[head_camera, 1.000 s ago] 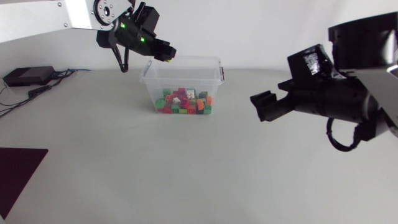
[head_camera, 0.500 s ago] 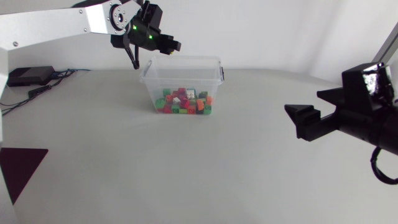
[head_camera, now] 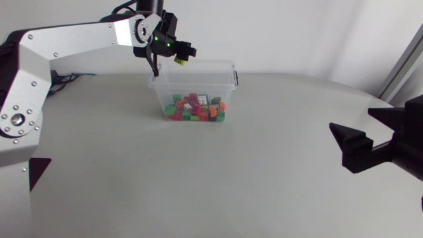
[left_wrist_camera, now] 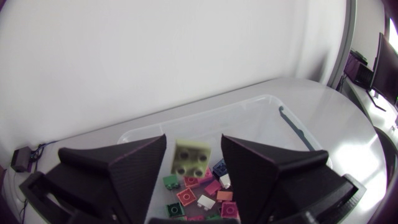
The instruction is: Place the duplo bricks in the container
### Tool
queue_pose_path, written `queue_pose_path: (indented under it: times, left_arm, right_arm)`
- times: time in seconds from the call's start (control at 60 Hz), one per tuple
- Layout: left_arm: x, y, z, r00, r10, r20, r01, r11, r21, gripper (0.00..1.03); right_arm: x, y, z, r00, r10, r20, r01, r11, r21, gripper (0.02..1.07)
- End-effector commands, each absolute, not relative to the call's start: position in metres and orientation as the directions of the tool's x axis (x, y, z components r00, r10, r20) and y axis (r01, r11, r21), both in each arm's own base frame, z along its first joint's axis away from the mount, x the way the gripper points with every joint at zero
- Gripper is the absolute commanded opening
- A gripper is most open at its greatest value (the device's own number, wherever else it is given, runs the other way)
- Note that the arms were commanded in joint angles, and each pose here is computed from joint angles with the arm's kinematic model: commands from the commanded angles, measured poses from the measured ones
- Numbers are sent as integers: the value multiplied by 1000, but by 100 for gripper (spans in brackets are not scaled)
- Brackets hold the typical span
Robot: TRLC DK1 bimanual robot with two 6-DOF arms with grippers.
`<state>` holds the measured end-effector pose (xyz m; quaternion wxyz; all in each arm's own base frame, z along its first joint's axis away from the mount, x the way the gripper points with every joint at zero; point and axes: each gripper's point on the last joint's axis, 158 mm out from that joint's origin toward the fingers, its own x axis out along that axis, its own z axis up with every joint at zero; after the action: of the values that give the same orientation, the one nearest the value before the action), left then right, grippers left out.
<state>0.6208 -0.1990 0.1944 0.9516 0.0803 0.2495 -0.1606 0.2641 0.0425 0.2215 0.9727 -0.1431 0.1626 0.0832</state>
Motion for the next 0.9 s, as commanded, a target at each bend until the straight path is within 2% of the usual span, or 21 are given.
queue_pose_path:
  times: [0.0, 0.133, 0.317, 0.467, 0.617, 0.883]
  left_arm:
    - [626, -200, 190, 827, -260, -499, 331, 942, 59, 99]
    - [617, -193, 194, 830, -247, -501, 320, 945, 65, 99]
    - [597, -155, 248, 884, -216, -415, 265, 962, 65, 99]
    - [572, -117, 277, 916, -174, -362, 211, 975, 65, 99]
    - [537, -85, 294, 947, -138, -291, 169, 982, 83, 99]
    - [472, -49, 301, 971, -86, -225, 112, 988, 107, 99]
  right_arm:
    - [259, 38, 209, 928, 102, -360, -206, 942, -265, 103]
    - [254, 33, 218, 941, 89, -325, -181, 947, -265, 103]
    - [247, 23, 227, 958, 61, -279, -141, 951, -275, 103]
    - [242, 18, 225, 966, 45, -255, -118, 953, -281, 103]
    - [239, 13, 219, 973, 26, -230, -92, 955, -281, 103]
    - [235, 7, 217, 982, 5, -188, -59, 957, -285, 103]
